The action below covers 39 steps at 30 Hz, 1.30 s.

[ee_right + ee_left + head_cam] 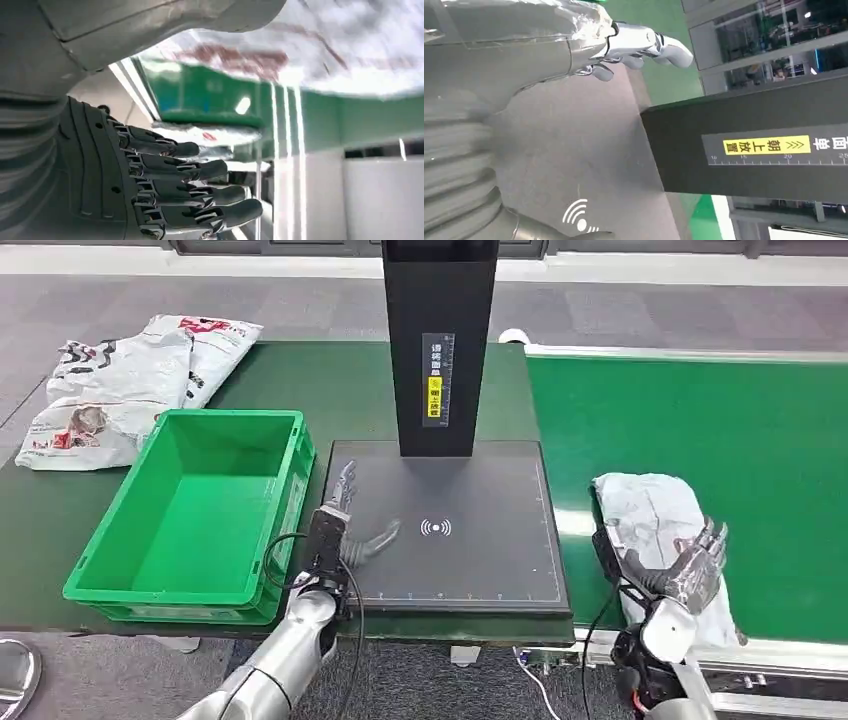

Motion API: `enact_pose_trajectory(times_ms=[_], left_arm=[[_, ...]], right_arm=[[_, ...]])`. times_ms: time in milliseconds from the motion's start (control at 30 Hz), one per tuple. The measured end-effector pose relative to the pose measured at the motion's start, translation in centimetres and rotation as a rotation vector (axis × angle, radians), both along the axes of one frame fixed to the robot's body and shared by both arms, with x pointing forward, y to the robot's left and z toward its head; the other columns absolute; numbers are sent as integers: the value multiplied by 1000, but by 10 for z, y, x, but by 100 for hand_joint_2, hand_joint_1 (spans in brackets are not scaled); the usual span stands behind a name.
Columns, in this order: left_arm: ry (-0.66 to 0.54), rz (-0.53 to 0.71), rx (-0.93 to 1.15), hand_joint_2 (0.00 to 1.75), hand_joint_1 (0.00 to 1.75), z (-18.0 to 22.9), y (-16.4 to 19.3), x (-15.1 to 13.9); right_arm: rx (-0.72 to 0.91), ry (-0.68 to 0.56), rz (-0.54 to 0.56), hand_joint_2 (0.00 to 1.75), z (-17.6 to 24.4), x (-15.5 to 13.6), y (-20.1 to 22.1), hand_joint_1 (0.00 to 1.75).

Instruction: Moved the parcel from conveyor to table for the left to box.

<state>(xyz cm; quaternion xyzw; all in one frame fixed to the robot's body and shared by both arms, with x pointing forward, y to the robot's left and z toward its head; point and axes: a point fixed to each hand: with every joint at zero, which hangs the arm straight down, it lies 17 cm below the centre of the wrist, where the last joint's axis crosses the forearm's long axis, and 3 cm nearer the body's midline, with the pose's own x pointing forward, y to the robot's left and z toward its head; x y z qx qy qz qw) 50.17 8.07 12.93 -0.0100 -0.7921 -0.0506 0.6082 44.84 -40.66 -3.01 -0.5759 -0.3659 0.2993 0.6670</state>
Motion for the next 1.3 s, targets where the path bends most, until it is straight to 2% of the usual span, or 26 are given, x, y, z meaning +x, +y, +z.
enact_pose_trajectory(times_ms=[133,367,500,867,900,1167,1300], left_arm=[[1,2,3,175,0,-1,2,0],[4,-1,-9,175,0,2,3,4],[3,-7,-12,175,0,4,2,7],[7,-7,-14,175,0,3,2,8],[7,-7,-14,175,0,3,2,8],[5,-6,-14,175,0,3,3,8],[12,-1,-10,175,0,3,6,9]], right_arm=[[16,76,-14,175,-18,-8,1,0],[76,428,-68,175,-80,-48,1,0],[97,559,-62,175,-97,-62,6,0],[103,605,-46,175,-103,-65,10,0],[103,605,-45,175,-103,-65,10,175],[109,624,-32,175,-108,-69,13,175],[114,572,-39,175,-103,-64,13,175]])
